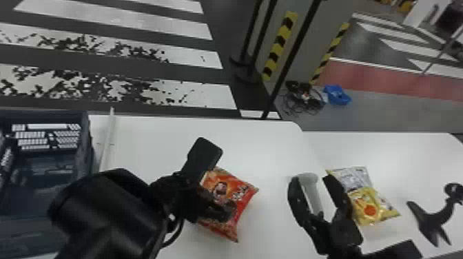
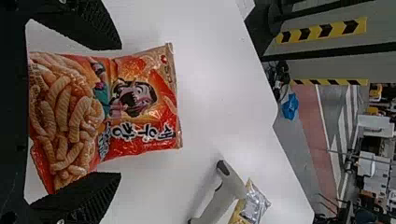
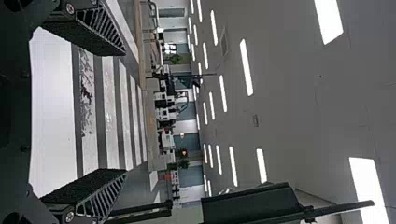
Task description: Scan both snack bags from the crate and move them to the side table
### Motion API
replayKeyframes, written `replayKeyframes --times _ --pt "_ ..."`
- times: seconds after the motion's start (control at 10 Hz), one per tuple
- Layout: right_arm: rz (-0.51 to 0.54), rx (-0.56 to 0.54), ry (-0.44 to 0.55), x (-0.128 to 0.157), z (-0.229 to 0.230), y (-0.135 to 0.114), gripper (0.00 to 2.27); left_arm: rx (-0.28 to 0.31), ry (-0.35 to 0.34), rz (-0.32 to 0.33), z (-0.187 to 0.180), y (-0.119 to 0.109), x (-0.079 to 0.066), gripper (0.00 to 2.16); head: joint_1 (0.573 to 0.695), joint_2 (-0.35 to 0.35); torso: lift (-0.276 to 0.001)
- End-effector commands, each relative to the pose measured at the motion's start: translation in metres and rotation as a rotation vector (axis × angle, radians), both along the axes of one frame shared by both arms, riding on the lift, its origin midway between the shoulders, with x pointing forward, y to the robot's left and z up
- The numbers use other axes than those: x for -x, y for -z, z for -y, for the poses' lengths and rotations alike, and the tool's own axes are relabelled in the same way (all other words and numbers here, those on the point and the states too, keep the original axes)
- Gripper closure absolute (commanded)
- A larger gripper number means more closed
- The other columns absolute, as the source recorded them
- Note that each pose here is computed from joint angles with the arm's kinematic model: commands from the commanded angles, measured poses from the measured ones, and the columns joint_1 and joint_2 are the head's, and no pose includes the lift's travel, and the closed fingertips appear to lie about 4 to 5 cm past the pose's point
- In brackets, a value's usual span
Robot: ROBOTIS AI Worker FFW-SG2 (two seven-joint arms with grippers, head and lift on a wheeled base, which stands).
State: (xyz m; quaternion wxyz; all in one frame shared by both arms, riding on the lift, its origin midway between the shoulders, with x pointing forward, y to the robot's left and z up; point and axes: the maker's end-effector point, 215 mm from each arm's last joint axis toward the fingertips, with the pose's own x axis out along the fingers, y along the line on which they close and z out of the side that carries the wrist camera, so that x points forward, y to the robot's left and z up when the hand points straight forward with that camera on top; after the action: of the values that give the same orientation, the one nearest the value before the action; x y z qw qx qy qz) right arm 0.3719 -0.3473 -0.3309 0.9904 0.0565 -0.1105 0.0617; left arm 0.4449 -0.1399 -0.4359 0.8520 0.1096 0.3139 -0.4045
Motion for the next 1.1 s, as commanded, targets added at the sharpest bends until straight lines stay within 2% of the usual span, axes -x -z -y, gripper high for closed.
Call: replayKeyframes --times 0.0,0.2,0.3,0.5,0.6,0.8,1.0 --pt "-0.004 0.002 0.003 0.002 0.002 0.001 0.1 -0.014 -0.02 0.046 -0.004 -0.011 -0.007 0.02 0.695 -0.35 -0.095" --pt "-0.003 0.004 0.005 0.004 0.004 0.001 0.1 -0.021 -0.067 0.121 -0.009 -0.031 -0.013 0.02 0.695 -0.35 -0.095" --pt "-0.003 0.005 0.004 0.005 0.005 0.0 0.1 0.011 -0.097 0.149 -0.013 -0.05 -0.014 0.02 0.695 -0.35 -0.095" --pt "-0.002 0.009 -0.001 0.003 0.004 -0.001 0.1 0.119 -0.15 0.246 -0.013 -0.111 -0.011 0.03 0.695 -0.35 -0.095" --pt "-0.002 0.013 -0.005 0.002 0.002 -0.001 0.1 0.163 -0.185 0.272 -0.023 -0.132 -0.01 0.03 0.695 -0.35 -0.095" --pt "-0.008 0.017 -0.02 -0.001 -0.005 0.001 0.1 0.175 -0.278 0.335 -0.077 -0.145 -0.023 0.03 0.695 -0.35 -0.095" --pt "-0.015 0.024 -0.025 -0.002 -0.006 0.003 0.1 0.15 -0.377 0.384 -0.137 -0.142 -0.041 0.03 0.695 -0.35 -0.095"
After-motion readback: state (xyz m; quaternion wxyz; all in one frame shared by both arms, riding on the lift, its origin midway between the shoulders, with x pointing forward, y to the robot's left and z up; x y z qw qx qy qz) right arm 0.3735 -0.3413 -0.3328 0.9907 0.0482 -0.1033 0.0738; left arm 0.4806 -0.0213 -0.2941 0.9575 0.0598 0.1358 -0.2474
